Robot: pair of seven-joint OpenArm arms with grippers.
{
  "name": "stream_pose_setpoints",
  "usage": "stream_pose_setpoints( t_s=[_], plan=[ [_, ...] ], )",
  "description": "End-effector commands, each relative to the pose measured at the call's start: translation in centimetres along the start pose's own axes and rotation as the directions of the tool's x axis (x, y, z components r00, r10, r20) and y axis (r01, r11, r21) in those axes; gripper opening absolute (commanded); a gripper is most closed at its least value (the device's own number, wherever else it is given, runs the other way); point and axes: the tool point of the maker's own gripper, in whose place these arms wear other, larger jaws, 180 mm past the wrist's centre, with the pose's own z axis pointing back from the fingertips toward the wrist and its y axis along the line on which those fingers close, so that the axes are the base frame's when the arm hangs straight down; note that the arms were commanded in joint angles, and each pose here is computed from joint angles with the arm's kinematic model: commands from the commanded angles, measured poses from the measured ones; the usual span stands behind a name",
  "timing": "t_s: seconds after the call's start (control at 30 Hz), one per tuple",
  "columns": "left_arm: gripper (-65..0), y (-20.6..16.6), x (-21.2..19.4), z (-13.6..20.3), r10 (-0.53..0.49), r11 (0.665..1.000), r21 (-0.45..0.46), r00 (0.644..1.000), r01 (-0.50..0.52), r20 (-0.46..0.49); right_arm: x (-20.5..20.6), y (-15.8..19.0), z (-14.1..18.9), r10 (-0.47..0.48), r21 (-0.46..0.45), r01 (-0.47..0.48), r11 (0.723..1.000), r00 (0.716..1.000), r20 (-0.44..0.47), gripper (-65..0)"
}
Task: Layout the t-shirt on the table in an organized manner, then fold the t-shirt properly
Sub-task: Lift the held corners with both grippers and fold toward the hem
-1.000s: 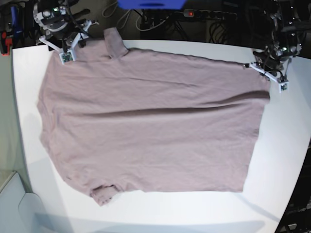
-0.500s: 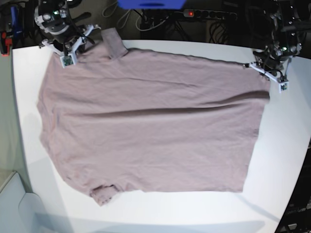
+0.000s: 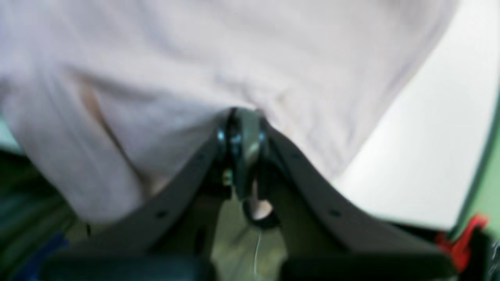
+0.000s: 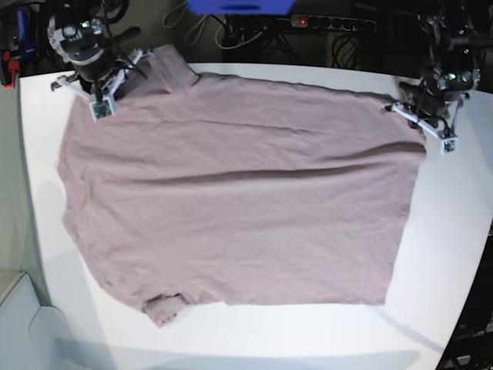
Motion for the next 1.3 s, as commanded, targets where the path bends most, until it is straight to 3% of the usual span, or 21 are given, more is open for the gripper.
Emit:
stream_pose_setpoints(
  t_s=[0.0,0.23,0.5,0.83,1.2,1.27],
  plan=[
    [-64.7,0.1,2.0,0.9,-0.018,1.0,0.004,0.998,0.018,0.065,1.5,-0.6,0.4,0.002,-0.021,-0.001,1.0,0.999,0.052,-65.0],
    [-64.7,-1.5,5.8,3.1,-0.047,0.999,-0.018,0.981,0.052,0.186,4.6,-3.4,0.1,-0.001,-0.089,0.012,0.996,0.992,0.127,-65.0],
    [-64.7,-1.9,8.4,3.2,-0.04,0.999,-0.022,0.968,0.046,0.248,8.5,-7.2,0.3,0.018,-0.176,0.021,0.984,0.976,0.217,-65.0],
    [-64.7,-2.7,13.7,4.0,-0.016,0.999,-0.039,0.93,0.033,0.368,12.1,-8.3,-0.1,0.013,-0.193,0.047,0.98,0.955,0.297,-65.0],
    [-64.7,-2.9,14.7,4.6,-0.017,0.998,-0.045,0.917,0.038,0.398,13.1,-8.7,0.3,0.024,-0.205,0.044,0.978,0.947,0.32,-65.0],
    [-64.7,-2.6,16.0,5.4,-0.011,0.999,-0.038,0.9,0.031,0.436,13.2,-8.8,0.3,0.027,-0.207,0.043,0.977,0.946,0.323,-65.0]
  ],
)
